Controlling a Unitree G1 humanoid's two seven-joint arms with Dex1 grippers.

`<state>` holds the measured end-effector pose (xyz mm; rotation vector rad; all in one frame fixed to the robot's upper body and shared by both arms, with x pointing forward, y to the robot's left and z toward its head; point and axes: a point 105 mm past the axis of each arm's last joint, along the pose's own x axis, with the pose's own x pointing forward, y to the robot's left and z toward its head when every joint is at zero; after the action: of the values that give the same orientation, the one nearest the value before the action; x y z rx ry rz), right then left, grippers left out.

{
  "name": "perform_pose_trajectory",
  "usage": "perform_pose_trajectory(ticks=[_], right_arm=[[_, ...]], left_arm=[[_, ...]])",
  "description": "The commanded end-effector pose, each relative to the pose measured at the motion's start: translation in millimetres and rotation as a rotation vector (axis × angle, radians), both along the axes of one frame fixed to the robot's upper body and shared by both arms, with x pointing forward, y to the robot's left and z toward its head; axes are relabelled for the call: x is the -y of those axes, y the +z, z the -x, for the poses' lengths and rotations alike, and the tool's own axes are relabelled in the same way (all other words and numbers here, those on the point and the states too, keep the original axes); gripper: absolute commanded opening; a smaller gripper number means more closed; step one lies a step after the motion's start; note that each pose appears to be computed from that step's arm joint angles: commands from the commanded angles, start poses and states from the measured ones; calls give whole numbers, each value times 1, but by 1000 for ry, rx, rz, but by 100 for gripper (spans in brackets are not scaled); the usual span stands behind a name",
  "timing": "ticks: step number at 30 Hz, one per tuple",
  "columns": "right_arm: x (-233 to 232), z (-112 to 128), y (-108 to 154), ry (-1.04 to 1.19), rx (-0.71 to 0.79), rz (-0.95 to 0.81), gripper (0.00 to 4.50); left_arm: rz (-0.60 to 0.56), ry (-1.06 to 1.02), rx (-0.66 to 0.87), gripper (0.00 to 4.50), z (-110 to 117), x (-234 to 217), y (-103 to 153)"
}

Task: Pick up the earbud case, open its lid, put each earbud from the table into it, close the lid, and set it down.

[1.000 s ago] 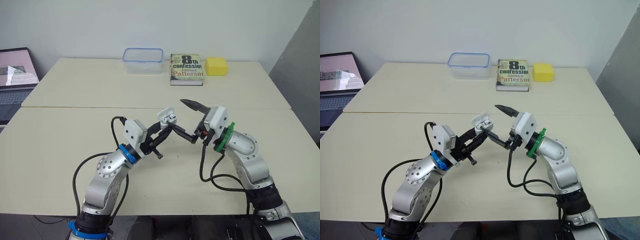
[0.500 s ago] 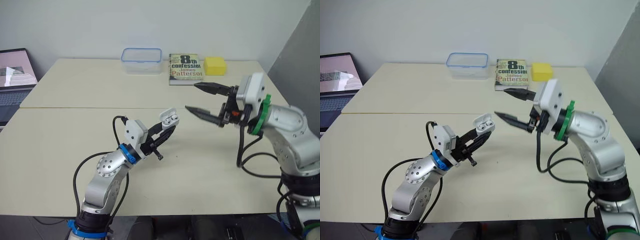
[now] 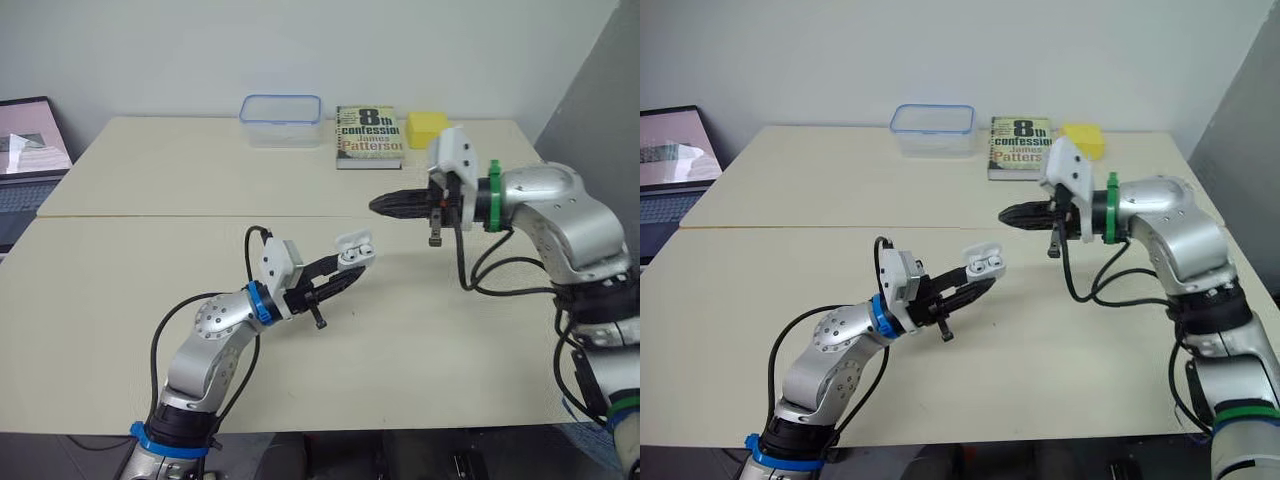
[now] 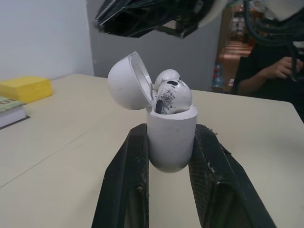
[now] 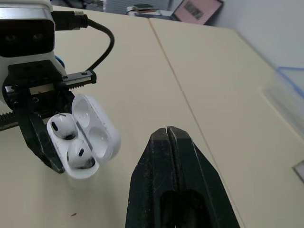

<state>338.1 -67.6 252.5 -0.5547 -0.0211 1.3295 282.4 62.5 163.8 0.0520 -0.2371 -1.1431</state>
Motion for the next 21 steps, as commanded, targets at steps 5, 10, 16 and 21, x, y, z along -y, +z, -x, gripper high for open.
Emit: perform_pose_trajectory(ticks=[5,10,16,21], right_arm=[[-15,12,-12,201,-96,159,0],[-17,29,-4,280,-135,151,0],[-8,35,-4,286,-153,160,0],[-2,37,-15,266,-153,181,0]], left_arm=[[14,-61,28,75,5,6,8],[9,-62,27,75,6,6,7],[8,-61,22,75,7,6,5],[21,-54,15,75,5,6,7]])
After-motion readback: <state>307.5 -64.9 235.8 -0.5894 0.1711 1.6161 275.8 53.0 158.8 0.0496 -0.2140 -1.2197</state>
